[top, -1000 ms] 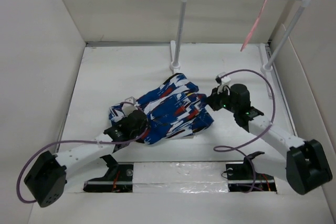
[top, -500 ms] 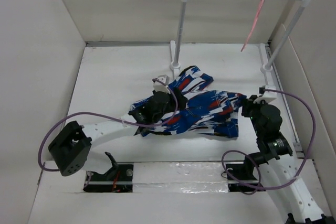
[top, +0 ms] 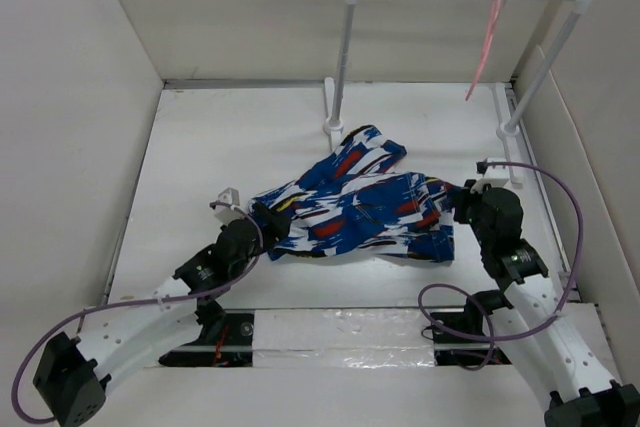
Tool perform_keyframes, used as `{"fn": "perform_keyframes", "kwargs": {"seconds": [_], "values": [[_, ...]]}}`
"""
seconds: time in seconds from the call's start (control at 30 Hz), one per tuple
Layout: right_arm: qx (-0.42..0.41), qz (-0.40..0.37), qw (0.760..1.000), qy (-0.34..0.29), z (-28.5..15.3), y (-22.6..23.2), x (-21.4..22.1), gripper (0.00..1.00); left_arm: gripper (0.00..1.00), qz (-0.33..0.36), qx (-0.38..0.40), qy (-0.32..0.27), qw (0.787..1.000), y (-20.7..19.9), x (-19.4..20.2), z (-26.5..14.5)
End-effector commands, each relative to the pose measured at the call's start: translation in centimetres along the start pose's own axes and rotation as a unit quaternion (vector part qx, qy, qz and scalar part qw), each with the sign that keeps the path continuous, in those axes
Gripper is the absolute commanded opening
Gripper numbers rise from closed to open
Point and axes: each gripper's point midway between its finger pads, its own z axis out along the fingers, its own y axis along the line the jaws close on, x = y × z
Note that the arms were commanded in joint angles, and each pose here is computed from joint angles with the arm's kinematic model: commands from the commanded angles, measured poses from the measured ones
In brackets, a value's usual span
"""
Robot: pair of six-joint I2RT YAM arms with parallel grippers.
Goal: Place the trousers on the hanger
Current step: Flatten out the trousers at the center of the board.
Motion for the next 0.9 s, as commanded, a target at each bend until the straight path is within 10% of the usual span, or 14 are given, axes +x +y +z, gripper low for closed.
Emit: {"fn": "perform_keyframes", "kwargs": {"seconds": [0.0, 0.5, 0.6, 0.7, 0.87], "values": [[-0.007, 0.002, 0.999, -0.036, 0.0, 0.3, -2.3, 0.0, 0.71, -0.041, -0.086, 0.018, 0.995, 4.2, 1.3, -1.1], [-0.036, -0.006, 0.998, -0.052, -0.6, 1.3, -4.0, 0.0, 0.71, -0.004, -0.12, 0.074, 0.99, 5.4, 4.3, 1.2], [-0.034, -0.007, 0.998, -0.052, -0.6, 1.2, -4.0, 0.0, 0.47, 0.0, -0.131, 0.05, 0.99, 5.7, 3.7, 1.9], [-0.032, -0.011, 0.998, -0.052, -0.6, 1.1, -4.0, 0.0, 0.0, -0.005, -0.108, -0.002, 0.994, 4.2, 0.5, 2.7], [-0.024, -0.022, 0.998, -0.048, -1.8, 0.7, -5.1, 0.0, 0.0, 0.037, -0.079, -0.117, 0.989, -0.9, -9.2, -0.6]]}}
